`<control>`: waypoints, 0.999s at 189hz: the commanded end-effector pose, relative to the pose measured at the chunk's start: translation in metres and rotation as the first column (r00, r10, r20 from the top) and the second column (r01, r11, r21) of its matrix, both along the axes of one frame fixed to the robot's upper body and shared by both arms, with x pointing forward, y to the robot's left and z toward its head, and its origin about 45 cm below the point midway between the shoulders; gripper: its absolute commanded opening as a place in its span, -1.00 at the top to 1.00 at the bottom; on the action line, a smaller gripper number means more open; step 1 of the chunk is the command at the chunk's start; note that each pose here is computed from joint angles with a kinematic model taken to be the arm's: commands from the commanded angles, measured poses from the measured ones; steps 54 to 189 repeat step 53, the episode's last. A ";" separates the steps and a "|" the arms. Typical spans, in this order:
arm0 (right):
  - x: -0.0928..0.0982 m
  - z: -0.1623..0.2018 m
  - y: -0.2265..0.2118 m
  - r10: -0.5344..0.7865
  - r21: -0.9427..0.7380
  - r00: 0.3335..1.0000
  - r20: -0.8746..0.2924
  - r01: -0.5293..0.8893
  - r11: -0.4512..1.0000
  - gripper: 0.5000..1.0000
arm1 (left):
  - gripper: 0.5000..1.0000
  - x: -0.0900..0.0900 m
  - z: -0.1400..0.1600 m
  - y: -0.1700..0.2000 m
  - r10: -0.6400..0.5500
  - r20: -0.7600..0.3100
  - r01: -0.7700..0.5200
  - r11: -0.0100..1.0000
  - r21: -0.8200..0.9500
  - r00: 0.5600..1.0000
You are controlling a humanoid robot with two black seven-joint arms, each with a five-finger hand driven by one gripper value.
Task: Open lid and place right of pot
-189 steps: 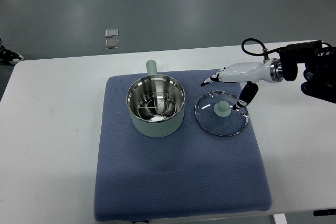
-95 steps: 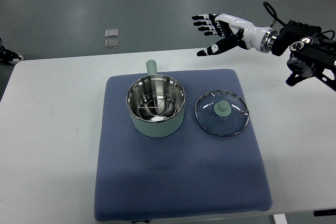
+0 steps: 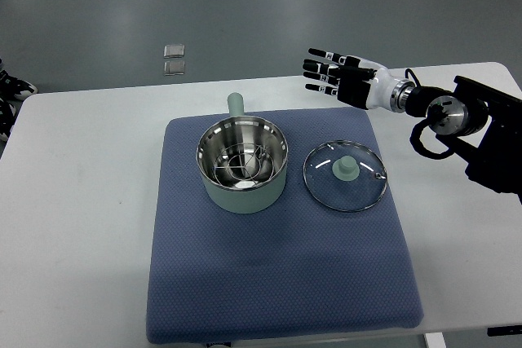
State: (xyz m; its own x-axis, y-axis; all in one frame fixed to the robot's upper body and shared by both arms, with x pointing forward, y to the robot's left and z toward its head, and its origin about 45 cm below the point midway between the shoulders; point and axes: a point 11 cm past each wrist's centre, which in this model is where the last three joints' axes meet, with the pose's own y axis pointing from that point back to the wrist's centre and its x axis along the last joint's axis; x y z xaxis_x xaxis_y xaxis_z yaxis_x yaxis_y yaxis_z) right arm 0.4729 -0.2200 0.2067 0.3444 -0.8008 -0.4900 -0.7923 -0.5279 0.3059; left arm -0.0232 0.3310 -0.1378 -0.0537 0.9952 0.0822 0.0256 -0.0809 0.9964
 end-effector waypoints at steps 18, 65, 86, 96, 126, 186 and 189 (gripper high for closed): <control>-0.003 -0.005 -0.001 -0.003 0.020 1.000 -0.007 0.003 1.000 -0.73 | -1.00 0.000 0.000 0.000 0.000 0.000 0.000 1.000 0.000 1.000; -0.003 -0.004 -0.003 -0.005 0.020 1.000 -0.004 0.005 1.000 -0.73 | -1.00 0.001 0.000 0.000 0.000 0.002 0.000 1.000 -0.001 1.000; -0.003 -0.004 -0.003 -0.005 0.020 1.000 -0.004 0.005 1.000 -0.73 | -1.00 0.001 0.000 0.000 0.000 0.002 0.000 1.000 -0.001 1.000; -0.003 -0.004 -0.003 -0.005 0.020 1.000 -0.004 0.005 1.000 -0.73 | -1.00 0.001 0.000 0.000 0.000 0.002 0.000 1.000 -0.001 1.000; -0.003 -0.004 -0.003 -0.005 0.020 1.000 -0.004 0.005 1.000 -0.73 | -1.00 0.001 0.000 0.000 0.000 0.002 0.000 1.000 -0.001 1.000; -0.003 -0.004 -0.003 -0.005 0.020 1.000 -0.004 0.005 1.000 -0.73 | -1.00 0.001 0.000 0.000 0.000 0.002 0.000 1.000 -0.001 1.000; -0.003 -0.004 -0.003 -0.005 0.020 1.000 -0.004 0.005 1.000 -0.73 | -1.00 0.001 0.000 0.000 0.000 0.002 0.000 1.000 -0.001 1.000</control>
